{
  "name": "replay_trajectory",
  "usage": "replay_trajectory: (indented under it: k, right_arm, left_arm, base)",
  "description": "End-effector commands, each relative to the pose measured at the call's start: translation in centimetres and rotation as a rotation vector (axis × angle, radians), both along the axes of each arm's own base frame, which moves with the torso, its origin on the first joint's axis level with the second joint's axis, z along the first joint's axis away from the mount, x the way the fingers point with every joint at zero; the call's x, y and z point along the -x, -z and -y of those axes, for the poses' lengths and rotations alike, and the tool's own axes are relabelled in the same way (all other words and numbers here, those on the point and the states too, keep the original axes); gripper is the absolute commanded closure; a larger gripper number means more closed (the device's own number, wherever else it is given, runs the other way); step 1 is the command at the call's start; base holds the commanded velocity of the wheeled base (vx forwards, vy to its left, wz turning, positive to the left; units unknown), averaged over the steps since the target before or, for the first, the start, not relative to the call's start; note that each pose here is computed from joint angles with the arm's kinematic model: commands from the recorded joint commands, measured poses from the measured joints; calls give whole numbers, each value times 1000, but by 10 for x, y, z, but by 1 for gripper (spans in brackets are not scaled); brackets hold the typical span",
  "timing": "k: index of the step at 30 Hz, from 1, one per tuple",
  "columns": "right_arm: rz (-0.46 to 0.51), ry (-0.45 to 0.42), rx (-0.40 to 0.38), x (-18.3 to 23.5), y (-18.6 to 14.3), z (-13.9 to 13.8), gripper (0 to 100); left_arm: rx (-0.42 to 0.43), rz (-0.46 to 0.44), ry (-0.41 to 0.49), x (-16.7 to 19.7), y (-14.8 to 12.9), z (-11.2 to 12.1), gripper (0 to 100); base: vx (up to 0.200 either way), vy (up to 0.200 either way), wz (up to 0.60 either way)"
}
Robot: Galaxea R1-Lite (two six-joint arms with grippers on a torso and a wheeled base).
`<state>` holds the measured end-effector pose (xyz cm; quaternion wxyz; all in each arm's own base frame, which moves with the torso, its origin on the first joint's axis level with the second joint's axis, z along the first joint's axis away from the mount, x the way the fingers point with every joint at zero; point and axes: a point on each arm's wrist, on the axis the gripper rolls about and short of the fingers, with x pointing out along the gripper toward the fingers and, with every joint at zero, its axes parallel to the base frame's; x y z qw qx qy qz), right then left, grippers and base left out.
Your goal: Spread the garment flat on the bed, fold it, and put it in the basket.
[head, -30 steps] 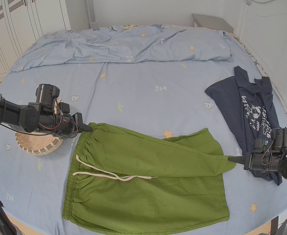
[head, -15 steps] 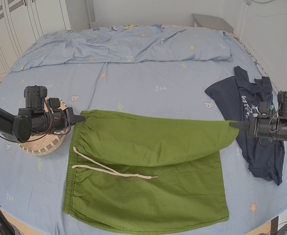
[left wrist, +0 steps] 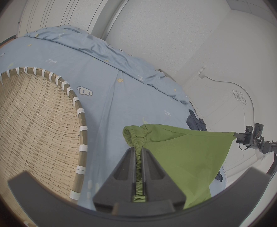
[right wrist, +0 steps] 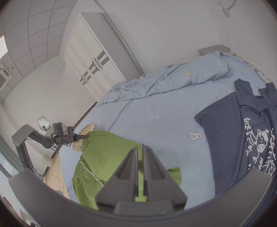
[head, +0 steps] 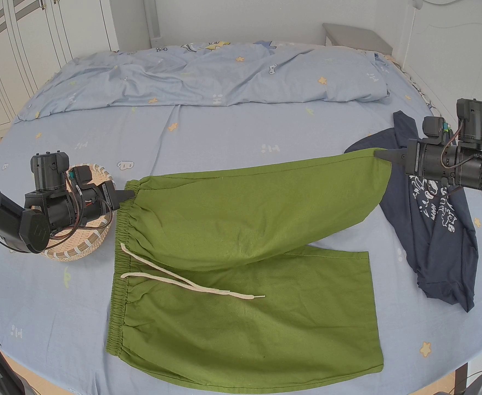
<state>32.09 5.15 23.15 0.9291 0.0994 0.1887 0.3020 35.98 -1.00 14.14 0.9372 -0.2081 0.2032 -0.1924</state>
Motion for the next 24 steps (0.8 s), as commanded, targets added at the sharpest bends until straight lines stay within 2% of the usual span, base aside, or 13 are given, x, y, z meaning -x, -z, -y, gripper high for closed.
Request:
replay_trajectory:
  k: [1, 7, 9, 10, 13, 18, 24]
  right_arm:
    - [-18, -23, 16, 4, 4, -16, 100]
    - [5, -66, 16, 53, -6, -24, 100]
    - [5, -66, 16, 53, -6, -24, 100]
    - [18, -84, 20, 78, -8, -28, 100]
    - [20, -100, 22, 99, -6, -28, 100]
    - [-5, -82, 41, 118, 0, -25, 100]
    - [-29, -68, 49, 120, 7, -21, 100]
  left_arm:
    - [1, -9, -3, -2, 6, -2, 100]
    - [1, -13, -3, -4, 11, -2, 100]
    - [1, -13, -3, -4, 11, -2, 100]
    - [1, -16, 0, -5, 12, -1, 100]
    - [1, -16, 2, -5, 12, 0, 100]
    - [3, -13, 1, -5, 11, -1, 100]
    - [3, 16, 1, -5, 10, 1, 100]
  base:
    - [0, 0, 0]
    - [0, 0, 0]
    - [0, 0, 0]
    - [0, 0, 0]
    - [0, 0, 0]
    - [0, 0, 0]
    - [0, 0, 0]
